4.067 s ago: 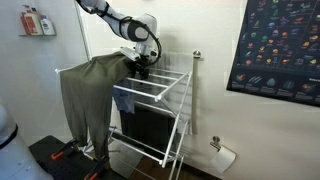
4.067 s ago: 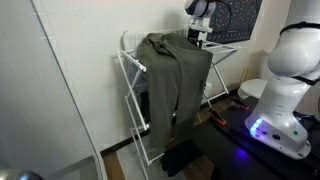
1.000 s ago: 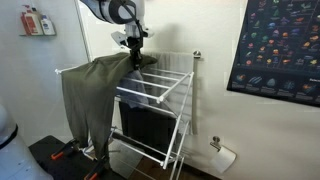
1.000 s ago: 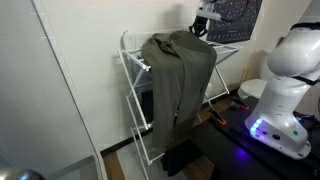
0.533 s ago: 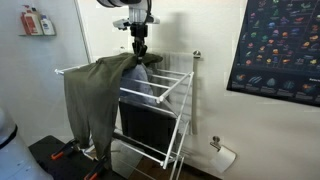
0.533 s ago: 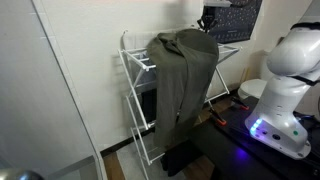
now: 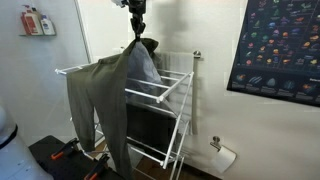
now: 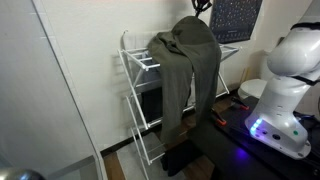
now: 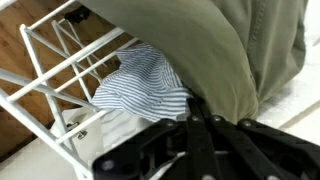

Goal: Move the trousers to the left, remove the striped shirt from underneath the trousers and pull it to the right

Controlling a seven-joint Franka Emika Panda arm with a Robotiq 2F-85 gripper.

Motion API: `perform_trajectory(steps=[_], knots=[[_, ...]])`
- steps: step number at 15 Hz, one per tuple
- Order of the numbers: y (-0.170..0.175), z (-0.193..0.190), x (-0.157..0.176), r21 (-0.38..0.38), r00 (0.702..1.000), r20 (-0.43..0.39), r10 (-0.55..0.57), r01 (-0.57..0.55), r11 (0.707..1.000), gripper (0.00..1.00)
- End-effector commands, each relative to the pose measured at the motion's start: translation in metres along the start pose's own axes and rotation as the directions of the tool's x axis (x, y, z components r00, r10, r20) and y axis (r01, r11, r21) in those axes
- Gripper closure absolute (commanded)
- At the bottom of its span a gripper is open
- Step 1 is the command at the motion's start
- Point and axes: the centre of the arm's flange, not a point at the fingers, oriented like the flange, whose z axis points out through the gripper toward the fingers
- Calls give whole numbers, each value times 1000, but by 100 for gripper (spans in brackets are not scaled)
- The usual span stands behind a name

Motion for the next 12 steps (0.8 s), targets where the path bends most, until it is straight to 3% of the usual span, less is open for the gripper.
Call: perform_trajectory(steps=[1, 4, 8, 12], knots=[[-14, -45, 10, 176, 999, -8, 41, -39, 984, 99], [-17, -57, 12, 311, 995, 18, 101, -102, 945, 99], [-3, -77, 18, 328, 982, 0, 189, -179, 927, 99], [24, -113, 26, 326, 950, -66, 307, -270, 906, 99]])
